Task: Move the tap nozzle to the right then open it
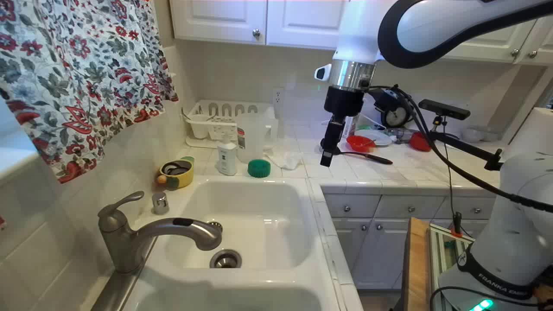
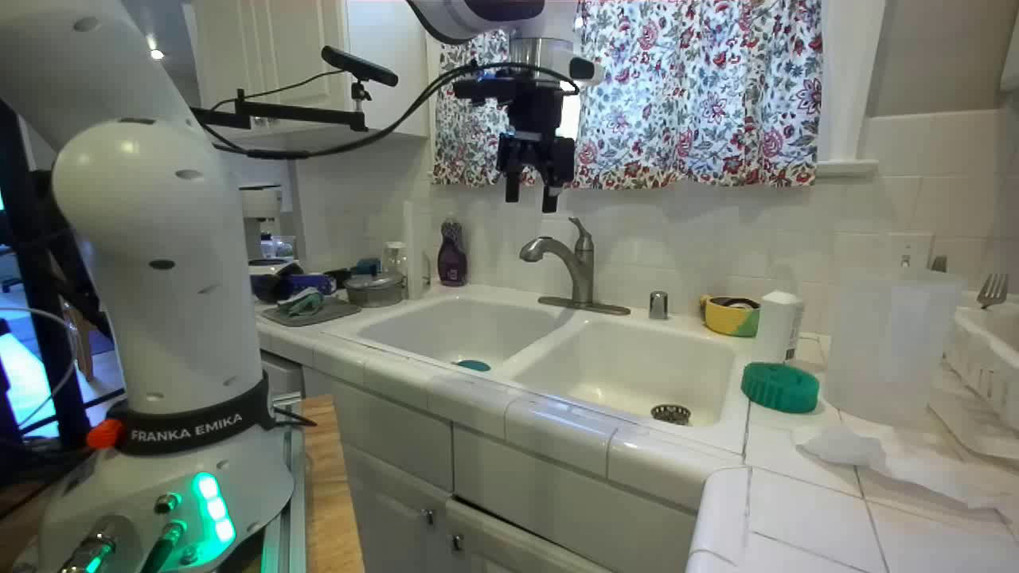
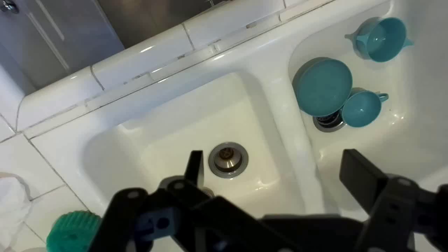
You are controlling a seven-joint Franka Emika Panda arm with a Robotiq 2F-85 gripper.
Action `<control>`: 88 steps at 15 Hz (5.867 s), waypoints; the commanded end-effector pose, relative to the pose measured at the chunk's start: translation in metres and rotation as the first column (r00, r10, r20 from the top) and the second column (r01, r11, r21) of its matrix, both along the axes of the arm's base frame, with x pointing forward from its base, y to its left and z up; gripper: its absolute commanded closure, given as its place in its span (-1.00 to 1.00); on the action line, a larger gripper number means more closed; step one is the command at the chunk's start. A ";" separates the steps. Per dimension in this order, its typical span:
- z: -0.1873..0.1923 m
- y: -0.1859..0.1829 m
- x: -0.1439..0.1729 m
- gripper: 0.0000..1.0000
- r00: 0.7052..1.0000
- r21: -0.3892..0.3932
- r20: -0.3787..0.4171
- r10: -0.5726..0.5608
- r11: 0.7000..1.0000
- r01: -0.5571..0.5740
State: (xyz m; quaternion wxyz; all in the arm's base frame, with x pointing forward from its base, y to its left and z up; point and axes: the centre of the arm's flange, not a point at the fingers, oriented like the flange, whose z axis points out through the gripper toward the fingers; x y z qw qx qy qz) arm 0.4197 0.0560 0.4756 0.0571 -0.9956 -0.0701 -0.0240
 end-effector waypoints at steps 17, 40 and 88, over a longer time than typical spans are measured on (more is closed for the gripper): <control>0.036 0.133 0.069 -1.00 0.914 -0.205 0.188 0.359 0.925 -0.321; 0.015 0.298 0.183 -1.00 0.720 -0.160 0.270 0.640 0.767 -0.622; -0.061 0.232 0.194 1.00 0.780 0.096 0.528 0.336 0.889 -0.447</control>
